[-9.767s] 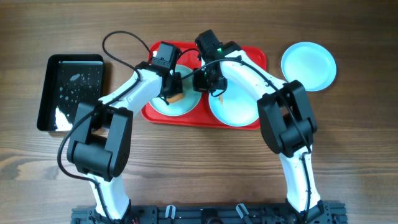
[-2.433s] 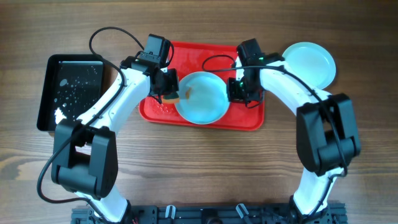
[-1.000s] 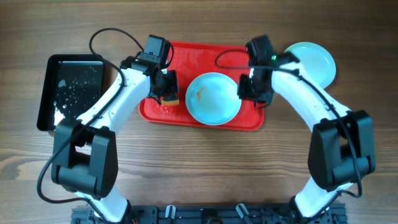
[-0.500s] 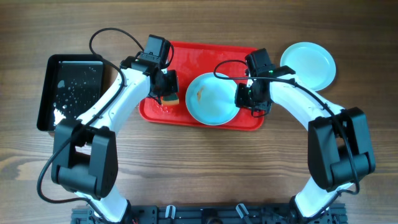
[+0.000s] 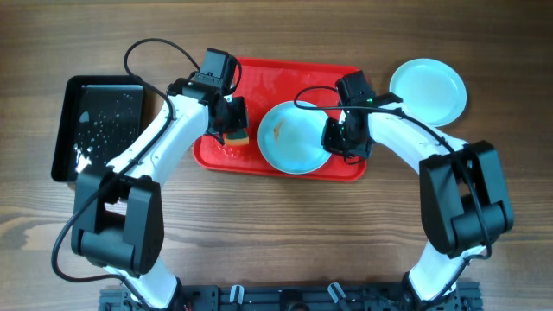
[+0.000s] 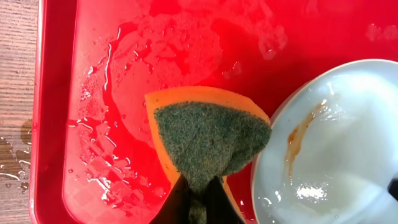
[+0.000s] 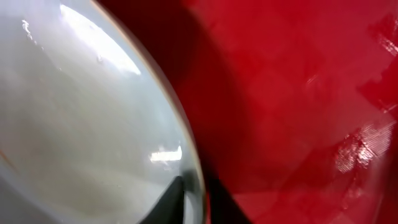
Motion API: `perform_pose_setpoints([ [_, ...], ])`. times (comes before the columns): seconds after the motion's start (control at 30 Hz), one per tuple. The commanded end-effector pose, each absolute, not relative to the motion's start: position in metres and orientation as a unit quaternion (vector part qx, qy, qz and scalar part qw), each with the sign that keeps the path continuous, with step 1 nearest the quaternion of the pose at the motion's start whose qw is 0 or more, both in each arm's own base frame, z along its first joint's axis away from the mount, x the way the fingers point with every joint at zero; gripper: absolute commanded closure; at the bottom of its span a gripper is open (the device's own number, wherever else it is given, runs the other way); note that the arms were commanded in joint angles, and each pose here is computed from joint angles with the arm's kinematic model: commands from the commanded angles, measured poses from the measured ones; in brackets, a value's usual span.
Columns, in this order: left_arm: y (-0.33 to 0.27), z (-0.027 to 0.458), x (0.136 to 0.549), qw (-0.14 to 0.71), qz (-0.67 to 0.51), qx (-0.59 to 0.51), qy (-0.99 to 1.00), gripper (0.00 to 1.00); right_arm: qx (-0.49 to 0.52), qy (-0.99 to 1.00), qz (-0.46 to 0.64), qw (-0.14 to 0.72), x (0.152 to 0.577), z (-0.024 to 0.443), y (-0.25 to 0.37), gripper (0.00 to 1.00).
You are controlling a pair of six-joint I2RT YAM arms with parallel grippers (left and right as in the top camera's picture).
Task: Clean dirty plates on tray and stack at the side
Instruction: 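Scrub the sauce on the last plate with the sponge in left gripper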
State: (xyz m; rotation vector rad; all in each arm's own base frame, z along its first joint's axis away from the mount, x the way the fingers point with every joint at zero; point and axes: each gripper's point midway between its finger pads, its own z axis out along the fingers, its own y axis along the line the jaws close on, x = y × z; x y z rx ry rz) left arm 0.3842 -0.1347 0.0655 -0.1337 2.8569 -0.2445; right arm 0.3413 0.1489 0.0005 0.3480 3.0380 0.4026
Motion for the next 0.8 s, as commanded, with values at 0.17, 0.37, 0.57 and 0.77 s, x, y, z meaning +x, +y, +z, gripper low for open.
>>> perform_pose_setpoints([
  [0.17,-0.156,0.072,0.394,0.145,-0.141,-0.035,0.979,0.96,0.079,0.978,0.18,0.065,0.364,-0.006,0.17,0.96],
  [0.37,-0.171,0.074,0.397,0.157,-0.154,-0.019,0.975,0.96,0.089,0.972,0.197,0.094,0.38,-0.003,0.177,0.96],
  [0.57,-0.211,0.07,0.397,0.17,-0.178,0.019,0.969,0.96,0.084,0.976,0.18,0.095,0.376,-0.014,0.191,0.96],
  [0.77,-0.227,0.051,0.399,0.165,-0.181,0.018,0.969,0.96,0.082,0.976,0.181,0.088,0.37,-0.016,0.2,0.96],
])
